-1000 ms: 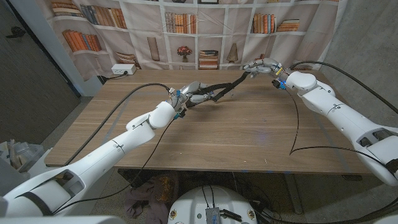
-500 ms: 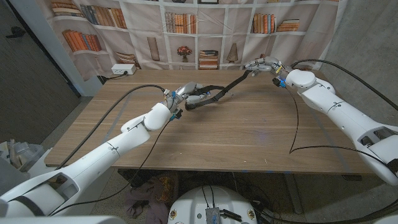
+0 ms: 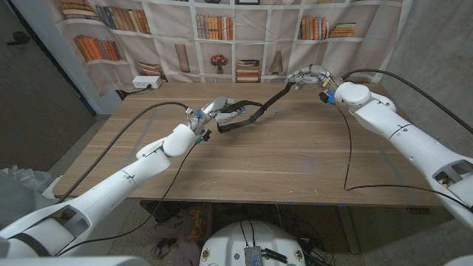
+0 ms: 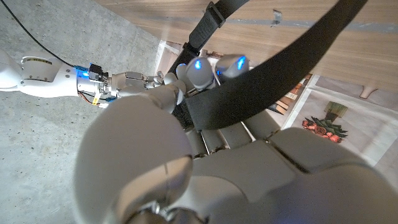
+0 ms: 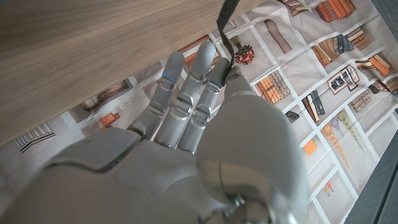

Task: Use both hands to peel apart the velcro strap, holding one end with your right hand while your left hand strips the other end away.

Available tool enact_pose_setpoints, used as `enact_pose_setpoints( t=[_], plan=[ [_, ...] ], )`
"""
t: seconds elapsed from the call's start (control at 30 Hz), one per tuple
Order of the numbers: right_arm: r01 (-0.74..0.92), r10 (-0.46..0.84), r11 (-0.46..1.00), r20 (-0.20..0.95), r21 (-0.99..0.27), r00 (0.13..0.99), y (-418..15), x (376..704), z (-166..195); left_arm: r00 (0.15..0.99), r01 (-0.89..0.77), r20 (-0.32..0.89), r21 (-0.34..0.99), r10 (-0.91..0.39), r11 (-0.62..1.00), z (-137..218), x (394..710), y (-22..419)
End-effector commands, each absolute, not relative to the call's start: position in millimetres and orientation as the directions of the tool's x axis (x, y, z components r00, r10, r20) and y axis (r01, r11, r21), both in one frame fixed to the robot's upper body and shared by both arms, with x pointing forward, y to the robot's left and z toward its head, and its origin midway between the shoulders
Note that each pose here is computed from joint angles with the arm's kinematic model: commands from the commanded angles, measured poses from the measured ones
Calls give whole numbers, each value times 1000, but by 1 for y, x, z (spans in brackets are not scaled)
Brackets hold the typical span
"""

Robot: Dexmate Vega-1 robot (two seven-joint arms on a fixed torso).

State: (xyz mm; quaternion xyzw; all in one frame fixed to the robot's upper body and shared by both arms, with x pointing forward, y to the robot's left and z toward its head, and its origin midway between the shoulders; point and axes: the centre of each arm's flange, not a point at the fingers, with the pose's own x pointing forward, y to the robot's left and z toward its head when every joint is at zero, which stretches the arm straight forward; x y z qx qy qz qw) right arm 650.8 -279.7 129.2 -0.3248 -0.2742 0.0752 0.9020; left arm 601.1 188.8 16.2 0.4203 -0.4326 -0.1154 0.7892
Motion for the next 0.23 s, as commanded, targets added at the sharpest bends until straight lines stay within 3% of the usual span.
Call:
enact_pose_setpoints(
  t=[0.03, 0.23],
  plan=[
    [37, 318, 779, 445, -626, 838, -273, 648, 124, 577, -193, 604, 755, -550, 627, 15, 603, 190],
    [23, 322, 779, 432, -626, 842, -274, 653, 119, 570, -201, 625, 735, -533, 647, 12, 600, 184]
  ],
)
